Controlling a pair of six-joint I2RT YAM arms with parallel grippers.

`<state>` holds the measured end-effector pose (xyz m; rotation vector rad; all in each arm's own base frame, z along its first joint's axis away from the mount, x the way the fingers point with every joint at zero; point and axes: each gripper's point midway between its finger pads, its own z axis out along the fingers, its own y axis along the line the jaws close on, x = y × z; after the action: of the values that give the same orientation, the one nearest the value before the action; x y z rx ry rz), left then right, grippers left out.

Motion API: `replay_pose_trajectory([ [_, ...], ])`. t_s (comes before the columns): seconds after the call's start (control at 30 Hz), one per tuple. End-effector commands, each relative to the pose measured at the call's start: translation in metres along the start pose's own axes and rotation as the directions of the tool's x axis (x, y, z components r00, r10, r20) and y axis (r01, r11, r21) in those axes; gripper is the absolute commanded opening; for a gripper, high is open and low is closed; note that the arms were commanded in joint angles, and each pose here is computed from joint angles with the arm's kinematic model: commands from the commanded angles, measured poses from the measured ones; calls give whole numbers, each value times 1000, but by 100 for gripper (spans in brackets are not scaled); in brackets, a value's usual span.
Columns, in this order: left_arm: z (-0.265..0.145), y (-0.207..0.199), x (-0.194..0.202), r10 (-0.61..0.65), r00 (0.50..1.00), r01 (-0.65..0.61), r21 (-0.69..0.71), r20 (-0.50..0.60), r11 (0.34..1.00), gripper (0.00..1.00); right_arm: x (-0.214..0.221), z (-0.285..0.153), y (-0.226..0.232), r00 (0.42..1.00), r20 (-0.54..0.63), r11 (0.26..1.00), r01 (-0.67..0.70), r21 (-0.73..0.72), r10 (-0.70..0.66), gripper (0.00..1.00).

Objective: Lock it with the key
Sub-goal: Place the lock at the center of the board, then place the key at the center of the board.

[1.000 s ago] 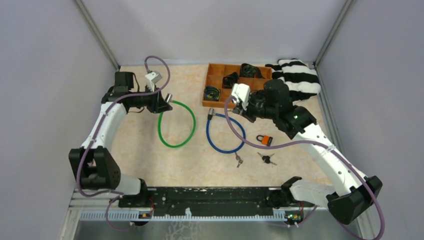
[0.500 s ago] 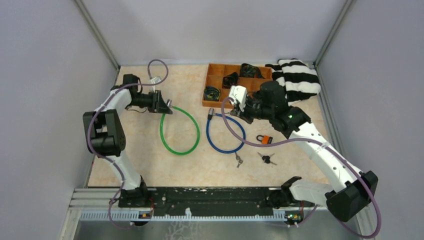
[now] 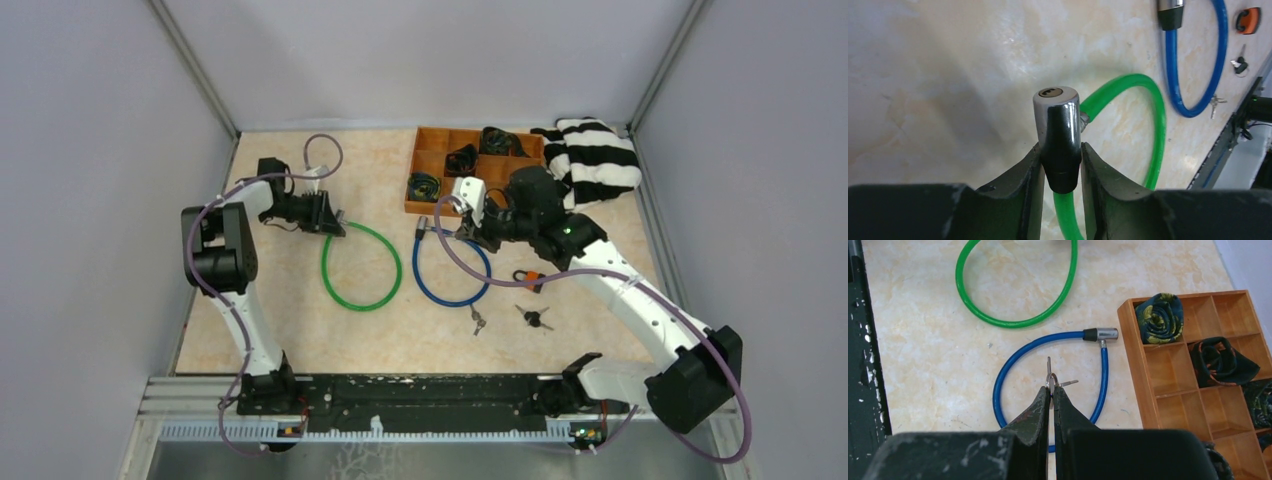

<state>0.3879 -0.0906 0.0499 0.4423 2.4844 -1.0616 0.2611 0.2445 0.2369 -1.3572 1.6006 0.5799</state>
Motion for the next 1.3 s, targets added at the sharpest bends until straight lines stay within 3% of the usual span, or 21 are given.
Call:
replay_pose_trajectory([
  [0.0, -2, 23, -13, 57, 998, -55, -95, 27, 994, 38, -11, 1, -2, 998, 57, 1000, 15, 0, -15, 0],
  [0.3, -26, 49, -23, 132, 991, -114, -332, 32, 936, 59, -7, 5, 5, 997, 71, 999, 3, -38, 0, 0],
  [0.5, -78, 49, -48, 277, 957, -185, -565, 81, 804, 77, -9, 24, 24, 995, 98, 993, -6, -120, 18, 0],
  [0.73, -142, 15, -58, 436, 881, -174, -730, 184, 661, 99, -4, 68, 70, 998, 68, 965, 30, -262, -12, 0],
  [0.9, -169, -15, -57, 500, 827, -145, -764, 255, 629, 100, 0, 99, 105, 999, 44, 930, 46, -364, -32, 0],
  [1.1, -189, -34, -51, 463, 820, -47, -767, 336, 640, 100, 14, 130, 148, 996, 0, 884, 78, -461, -88, 0],
  [1.27, -216, -46, -54, 501, 772, 19, -803, 391, 596, 100, 35, 162, 171, 993, -95, 855, 15, -518, -75, 0],
])
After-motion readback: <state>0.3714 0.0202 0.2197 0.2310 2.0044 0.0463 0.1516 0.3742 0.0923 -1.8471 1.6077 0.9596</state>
